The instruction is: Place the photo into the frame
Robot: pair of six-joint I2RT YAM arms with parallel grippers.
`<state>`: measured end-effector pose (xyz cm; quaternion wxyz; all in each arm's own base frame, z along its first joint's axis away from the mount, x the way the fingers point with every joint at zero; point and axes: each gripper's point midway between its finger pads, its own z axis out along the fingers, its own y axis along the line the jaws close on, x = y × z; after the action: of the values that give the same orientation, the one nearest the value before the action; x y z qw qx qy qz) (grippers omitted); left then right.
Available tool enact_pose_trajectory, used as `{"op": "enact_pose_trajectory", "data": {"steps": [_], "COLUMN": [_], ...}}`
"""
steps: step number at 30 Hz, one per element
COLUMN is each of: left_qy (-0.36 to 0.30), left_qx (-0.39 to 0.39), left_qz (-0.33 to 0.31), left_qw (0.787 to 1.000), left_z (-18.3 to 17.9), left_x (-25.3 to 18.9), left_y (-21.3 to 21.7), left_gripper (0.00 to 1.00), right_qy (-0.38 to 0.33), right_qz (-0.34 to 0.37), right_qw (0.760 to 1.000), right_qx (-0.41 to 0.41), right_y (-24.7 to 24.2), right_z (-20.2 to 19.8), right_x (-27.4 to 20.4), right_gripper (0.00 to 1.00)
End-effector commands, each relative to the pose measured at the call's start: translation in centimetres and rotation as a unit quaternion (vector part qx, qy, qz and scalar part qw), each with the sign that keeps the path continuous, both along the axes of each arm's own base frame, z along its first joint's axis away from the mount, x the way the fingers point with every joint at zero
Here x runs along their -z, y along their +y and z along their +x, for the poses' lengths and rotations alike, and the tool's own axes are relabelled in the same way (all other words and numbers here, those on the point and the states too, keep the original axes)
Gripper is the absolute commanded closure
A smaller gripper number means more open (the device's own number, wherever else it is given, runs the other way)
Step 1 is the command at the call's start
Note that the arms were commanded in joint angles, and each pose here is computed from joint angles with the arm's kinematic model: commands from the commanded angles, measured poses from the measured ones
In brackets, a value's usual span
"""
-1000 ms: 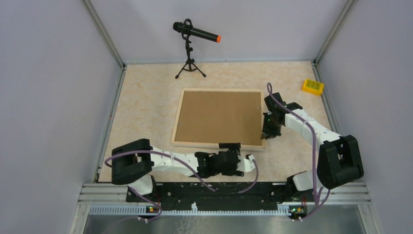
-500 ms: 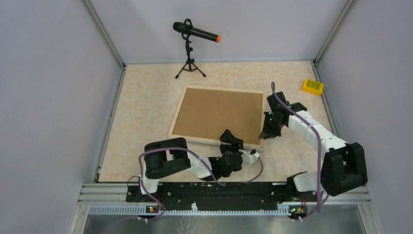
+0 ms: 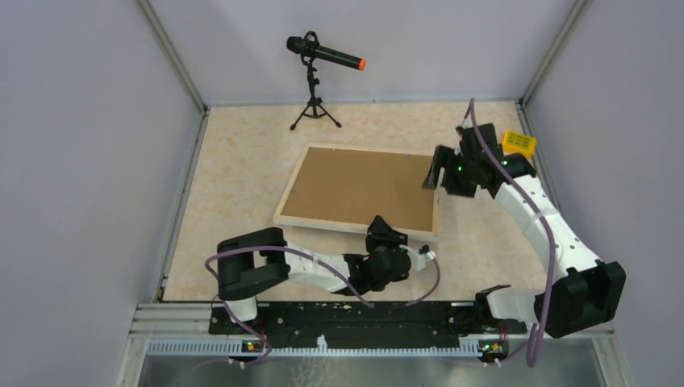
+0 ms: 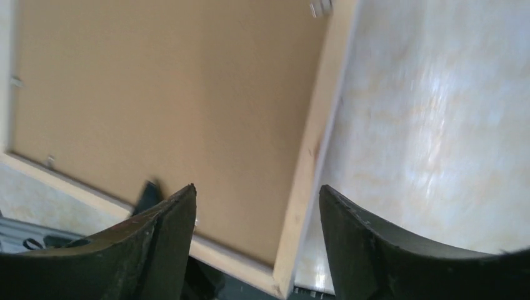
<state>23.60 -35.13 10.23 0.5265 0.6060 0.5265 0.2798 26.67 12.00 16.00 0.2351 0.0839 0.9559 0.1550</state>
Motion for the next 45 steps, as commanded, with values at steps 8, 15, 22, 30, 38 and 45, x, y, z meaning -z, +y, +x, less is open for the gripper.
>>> {"op": "enact_pose_trajectory", "data": {"steps": [8,15,22,30,38,45], "left_qy": [0.19,0.294,0.389,0.45,0.508,0.517], "left_qx": [0.032,0.071,0.1,0.093,0.043,0.001], "left_qz": [-0.298,-0.504,-0.62,-0.712,-0.785,-0.811], "left_qw": [0.935,0.809,0.674,0.531,0.351,0.275], "left_z": [-2.1,0.2,1.9,2.7,3.2,4.4], "left_x": [-14.6,-25.6,-27.7,-27.5,-22.3,-16.8], "left_y": [-4.4,-2.0,1.8,5.3,7.9,8.0], "left_gripper": [1.0,1.0,1.0,1.0,1.0,1.0], "right_qy": [-0.386,-0.507,-0.497,-0.469,-0.445,-0.436], "right_qz": [-0.012,0.027,0.032,0.038,0.036,0.04], "right_qw": [0.92,0.855,0.861,0.878,0.892,0.896], "right_qx": [0.072,0.105,0.099,0.084,0.074,0.07], "right_y": [-4.6,-6.4,-6.1,-5.0,-4.4,-4.2], "right_z": [2.6,-1.3,-1.6,-0.5,0.4,0.3], "right_x": [-27.0,-33.0,-31.4,-28.9,-26.8,-25.9], "right_gripper": [0.03,0.02,0.02,0.02,0.02,0.02]}}
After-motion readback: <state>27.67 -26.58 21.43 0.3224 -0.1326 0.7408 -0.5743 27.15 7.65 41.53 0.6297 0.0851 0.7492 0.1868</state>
